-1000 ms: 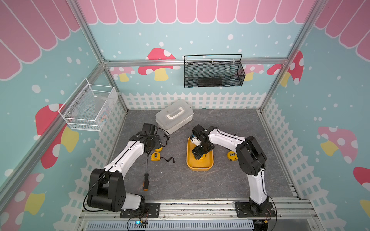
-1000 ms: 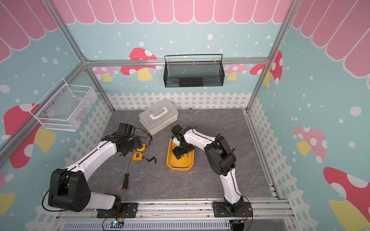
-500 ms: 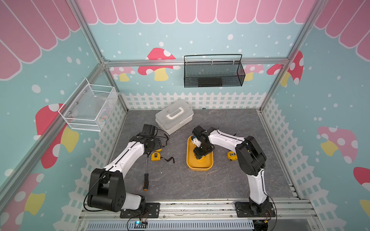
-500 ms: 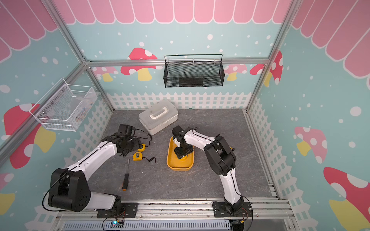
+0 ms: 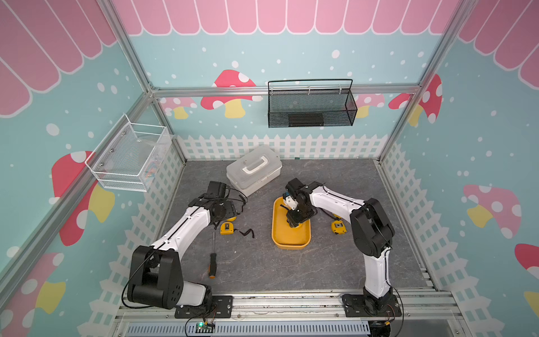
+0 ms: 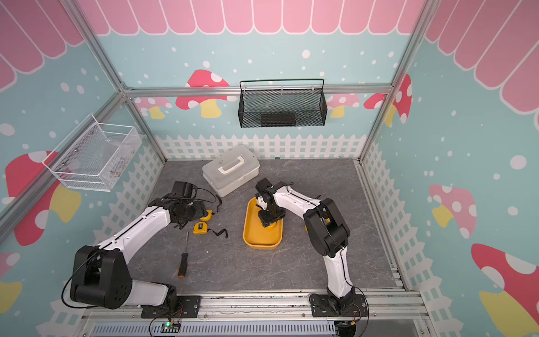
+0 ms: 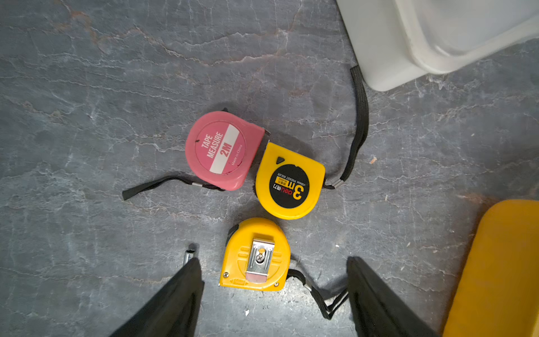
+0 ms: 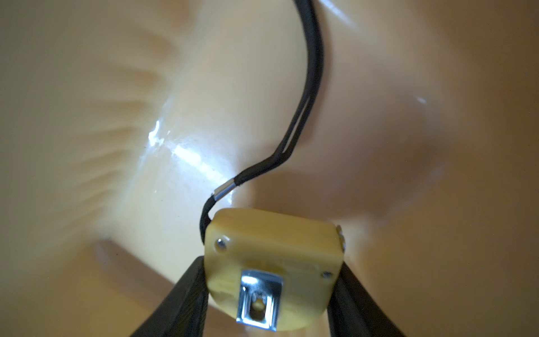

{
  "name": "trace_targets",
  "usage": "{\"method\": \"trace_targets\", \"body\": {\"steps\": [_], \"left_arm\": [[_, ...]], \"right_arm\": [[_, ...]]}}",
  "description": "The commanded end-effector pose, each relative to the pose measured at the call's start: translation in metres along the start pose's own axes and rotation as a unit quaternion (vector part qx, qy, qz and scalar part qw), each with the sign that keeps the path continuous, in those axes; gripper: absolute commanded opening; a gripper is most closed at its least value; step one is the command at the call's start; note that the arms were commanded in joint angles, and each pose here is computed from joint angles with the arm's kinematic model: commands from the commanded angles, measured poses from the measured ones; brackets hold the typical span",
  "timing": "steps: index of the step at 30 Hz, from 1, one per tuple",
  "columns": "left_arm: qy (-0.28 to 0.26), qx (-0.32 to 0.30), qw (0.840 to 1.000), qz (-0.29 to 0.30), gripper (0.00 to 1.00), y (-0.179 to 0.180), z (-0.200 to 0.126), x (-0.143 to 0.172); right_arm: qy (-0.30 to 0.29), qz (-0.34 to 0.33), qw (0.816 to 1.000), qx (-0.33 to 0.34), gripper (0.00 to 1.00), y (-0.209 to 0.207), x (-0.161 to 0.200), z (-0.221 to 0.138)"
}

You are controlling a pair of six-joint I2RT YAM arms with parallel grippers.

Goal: Take the tape measure out of the storage box
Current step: Pick up the tape measure from the storage box, then place the tape measure at the center of the board.

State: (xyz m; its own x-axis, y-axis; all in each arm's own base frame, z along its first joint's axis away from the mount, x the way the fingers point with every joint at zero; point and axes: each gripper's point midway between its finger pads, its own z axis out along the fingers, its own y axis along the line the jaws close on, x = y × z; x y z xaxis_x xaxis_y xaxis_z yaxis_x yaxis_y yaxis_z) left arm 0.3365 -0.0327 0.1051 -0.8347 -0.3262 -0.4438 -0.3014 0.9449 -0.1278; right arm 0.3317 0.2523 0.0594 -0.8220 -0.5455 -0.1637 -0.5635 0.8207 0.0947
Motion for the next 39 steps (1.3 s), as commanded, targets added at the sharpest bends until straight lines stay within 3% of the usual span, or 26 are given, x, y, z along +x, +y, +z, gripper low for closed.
{"method": "trace_targets", "body": {"steps": [1,15,31,39], "left_arm": [[-0.008,0.010,1.000,-0.004,0.79,-0.004,-0.002,-0.008],[-0.010,0.006,1.000,-0.004,0.79,-0.001,-0.003,-0.005],[-0.010,0.004,1.000,0.001,0.79,0.001,-0.006,-0.004],[-0.007,0.009,1.000,0.001,0.79,-0.001,-0.006,-0.003]], "right_arm": [[-0.054,-0.009,0.998,0.003,0.54,-0.009,-0.019,-0.045],[-0.098,0.052,0.992,0.057,0.54,-0.094,-0.015,-0.090],[-0.033,0.205,0.971,0.118,0.54,-0.227,0.045,-0.048],[-0.034,0.277,0.952,0.126,0.54,-0.266,0.061,-0.030]]}}
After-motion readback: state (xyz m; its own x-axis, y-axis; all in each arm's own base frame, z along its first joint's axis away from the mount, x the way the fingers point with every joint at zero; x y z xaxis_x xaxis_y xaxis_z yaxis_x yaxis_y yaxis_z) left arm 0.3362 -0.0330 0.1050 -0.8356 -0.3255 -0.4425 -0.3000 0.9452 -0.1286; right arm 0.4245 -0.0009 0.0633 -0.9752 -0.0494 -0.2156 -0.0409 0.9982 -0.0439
